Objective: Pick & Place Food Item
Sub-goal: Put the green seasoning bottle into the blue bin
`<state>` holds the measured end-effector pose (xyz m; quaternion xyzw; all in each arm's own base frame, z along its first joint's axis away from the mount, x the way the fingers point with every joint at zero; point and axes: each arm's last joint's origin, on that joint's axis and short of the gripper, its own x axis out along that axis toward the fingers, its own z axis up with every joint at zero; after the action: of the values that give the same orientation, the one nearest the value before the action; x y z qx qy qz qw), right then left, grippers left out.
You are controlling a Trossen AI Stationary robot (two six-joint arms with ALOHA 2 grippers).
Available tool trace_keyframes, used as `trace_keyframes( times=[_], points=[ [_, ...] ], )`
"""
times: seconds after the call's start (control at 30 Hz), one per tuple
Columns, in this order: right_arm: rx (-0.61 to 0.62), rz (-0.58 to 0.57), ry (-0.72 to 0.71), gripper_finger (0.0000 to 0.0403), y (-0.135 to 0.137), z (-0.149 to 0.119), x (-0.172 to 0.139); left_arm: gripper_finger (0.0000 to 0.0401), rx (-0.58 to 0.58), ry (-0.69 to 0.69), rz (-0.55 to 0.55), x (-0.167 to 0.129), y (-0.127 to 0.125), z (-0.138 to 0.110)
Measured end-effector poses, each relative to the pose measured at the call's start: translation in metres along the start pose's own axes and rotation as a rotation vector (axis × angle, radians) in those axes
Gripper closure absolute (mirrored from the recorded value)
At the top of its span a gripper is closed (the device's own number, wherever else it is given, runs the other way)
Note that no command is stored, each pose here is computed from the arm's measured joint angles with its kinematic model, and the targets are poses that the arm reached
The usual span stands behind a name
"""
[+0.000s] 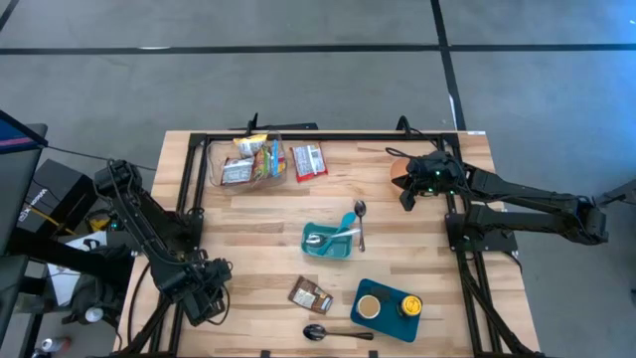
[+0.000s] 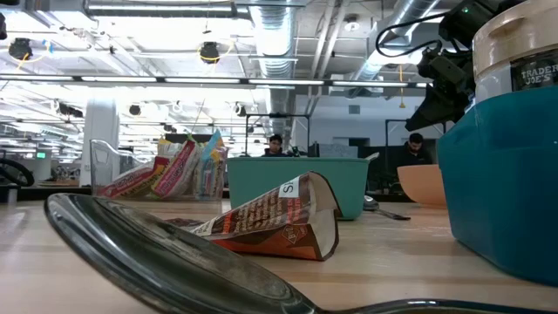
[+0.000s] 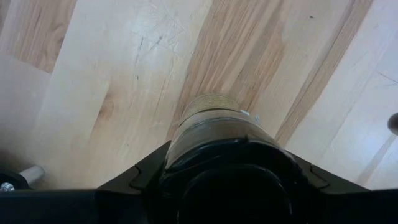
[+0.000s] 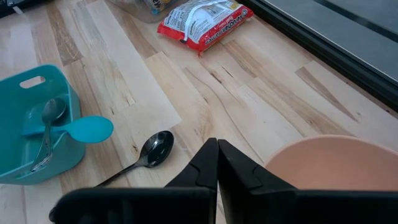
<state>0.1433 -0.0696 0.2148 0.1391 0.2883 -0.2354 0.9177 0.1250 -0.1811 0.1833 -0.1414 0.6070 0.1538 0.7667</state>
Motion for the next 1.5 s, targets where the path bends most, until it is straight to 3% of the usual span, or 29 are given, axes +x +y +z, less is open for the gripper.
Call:
trace_keyframes(
  times=[0.47,1.07,1.5],
  points=[
    [0.0,0.0,-0.005,0.0403,0.0,0.0,0.0,0.021,-0.056,0.002,0.008,0.002,0.003,0.011],
    [-0.003,0.0,-0.004,0.0403,0.0,0.0,0.0,0.0201,-0.396,-0.016,-0.016,0.007,0.03,0.079],
    [-0.013,0.0,-0.005,0.0403,0.0,0.0,0.0,0.0203,-0.541,-0.123,-0.15,-0.008,0.054,0.116]
  ],
)
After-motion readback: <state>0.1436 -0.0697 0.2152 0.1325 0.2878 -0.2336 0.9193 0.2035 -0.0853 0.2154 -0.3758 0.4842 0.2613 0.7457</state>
